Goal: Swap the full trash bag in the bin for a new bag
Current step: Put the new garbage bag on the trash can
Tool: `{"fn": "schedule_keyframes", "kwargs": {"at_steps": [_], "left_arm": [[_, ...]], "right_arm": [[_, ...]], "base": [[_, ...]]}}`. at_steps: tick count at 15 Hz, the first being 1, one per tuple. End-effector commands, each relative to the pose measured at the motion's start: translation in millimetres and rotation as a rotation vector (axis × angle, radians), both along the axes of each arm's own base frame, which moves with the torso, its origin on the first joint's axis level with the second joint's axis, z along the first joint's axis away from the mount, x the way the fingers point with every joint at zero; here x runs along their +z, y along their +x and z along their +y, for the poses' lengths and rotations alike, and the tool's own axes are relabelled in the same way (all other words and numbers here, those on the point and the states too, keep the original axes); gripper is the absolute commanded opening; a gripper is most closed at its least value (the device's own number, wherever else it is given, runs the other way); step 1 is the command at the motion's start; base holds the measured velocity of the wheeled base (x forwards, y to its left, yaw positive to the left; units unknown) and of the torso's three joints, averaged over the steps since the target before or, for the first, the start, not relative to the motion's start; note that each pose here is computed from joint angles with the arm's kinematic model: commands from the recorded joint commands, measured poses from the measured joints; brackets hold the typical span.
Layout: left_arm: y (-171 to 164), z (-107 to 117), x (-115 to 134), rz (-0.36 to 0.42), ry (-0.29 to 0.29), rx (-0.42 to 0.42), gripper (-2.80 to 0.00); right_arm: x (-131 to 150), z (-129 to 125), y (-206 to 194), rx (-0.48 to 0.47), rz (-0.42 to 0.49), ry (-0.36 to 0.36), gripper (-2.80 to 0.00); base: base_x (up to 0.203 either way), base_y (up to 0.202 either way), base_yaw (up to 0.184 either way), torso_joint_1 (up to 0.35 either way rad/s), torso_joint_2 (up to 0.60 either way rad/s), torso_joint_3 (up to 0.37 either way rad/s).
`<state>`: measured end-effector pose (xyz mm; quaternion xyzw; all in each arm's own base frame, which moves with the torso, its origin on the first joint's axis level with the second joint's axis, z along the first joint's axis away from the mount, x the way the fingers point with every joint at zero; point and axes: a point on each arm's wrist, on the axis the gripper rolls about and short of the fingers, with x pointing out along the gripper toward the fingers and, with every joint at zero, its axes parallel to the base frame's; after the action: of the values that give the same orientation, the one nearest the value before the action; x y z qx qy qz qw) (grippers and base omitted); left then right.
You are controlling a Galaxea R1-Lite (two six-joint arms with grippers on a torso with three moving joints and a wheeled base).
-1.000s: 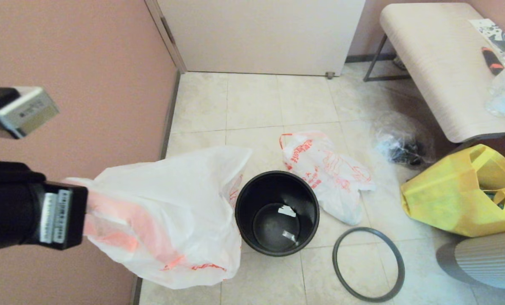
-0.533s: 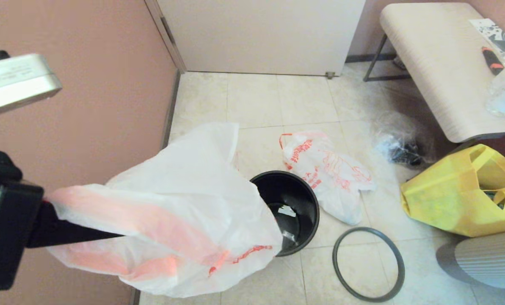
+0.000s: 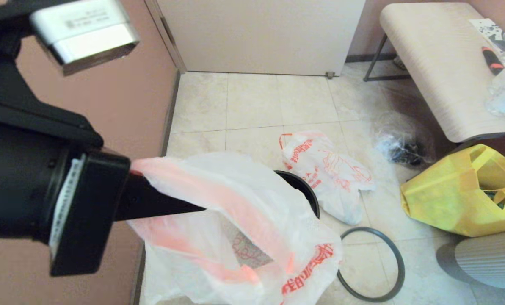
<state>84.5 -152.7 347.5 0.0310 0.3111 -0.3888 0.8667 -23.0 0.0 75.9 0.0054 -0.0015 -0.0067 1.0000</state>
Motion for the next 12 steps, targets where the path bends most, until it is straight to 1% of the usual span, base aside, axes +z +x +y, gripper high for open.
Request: {"fn": "schedule_keyframes", "kwargs": {"at_steps": [1, 3, 4, 5, 7, 8, 9, 10, 12], "left_arm": [[4, -15, 3, 0.023, -0.016, -0.065, -2.80], [10, -24, 2, 0.065, -0.028, -0.107, -2.80], [15, -30, 4, 0.072, -0.046, -0.116, -2.80], [24, -39, 5, 0.078, -0.062, -0.116, -2.80], [50, -56, -2, 0.108, -0.066, -0.074, -2.80], [62, -60, -2, 0.108, -0.100, -0.068, -2.80], [71, -62, 5, 0.082, -0.164, -0.082, -2.80], [77, -63, 11, 0.060, -0.206, -0.088, -2.80], [91, -69, 13, 0.047, -0.246, -0.092, -2.80]], "right_arm": [[0, 0, 0, 0.000, 0.001, 0.000, -2.80], [0, 0, 0, 0.000, 0.001, 0.000, -2.80], [0, 0, 0, 0.000, 0.001, 0.000, -2.80], [0, 0, 0, 0.000, 0.001, 0.000, -2.80], [0, 0, 0, 0.000, 0.001, 0.000, -2.80], [0, 0, 0, 0.000, 0.001, 0.000, -2.80], [0, 0, 0, 0.000, 0.001, 0.000, -2.80], [0, 0, 0, 0.000, 0.001, 0.000, -2.80], [0, 0, 0, 0.000, 0.001, 0.000, -2.80]], "base": [[0.000, 0.000, 0.000, 0.000, 0.00, 0.000], [0.000, 0.000, 0.000, 0.000, 0.00, 0.000], [0.000, 0.000, 0.000, 0.000, 0.00, 0.000], [0.000, 0.000, 0.000, 0.000, 0.00, 0.000], [0.000, 0.000, 0.000, 0.000, 0.00, 0.000], [0.000, 0.000, 0.000, 0.000, 0.00, 0.000], [0.000, 0.000, 0.000, 0.000, 0.00, 0.000], [0.000, 0.000, 0.000, 0.000, 0.00, 0.000], [0.000, 0.000, 0.000, 0.000, 0.00, 0.000]]}}
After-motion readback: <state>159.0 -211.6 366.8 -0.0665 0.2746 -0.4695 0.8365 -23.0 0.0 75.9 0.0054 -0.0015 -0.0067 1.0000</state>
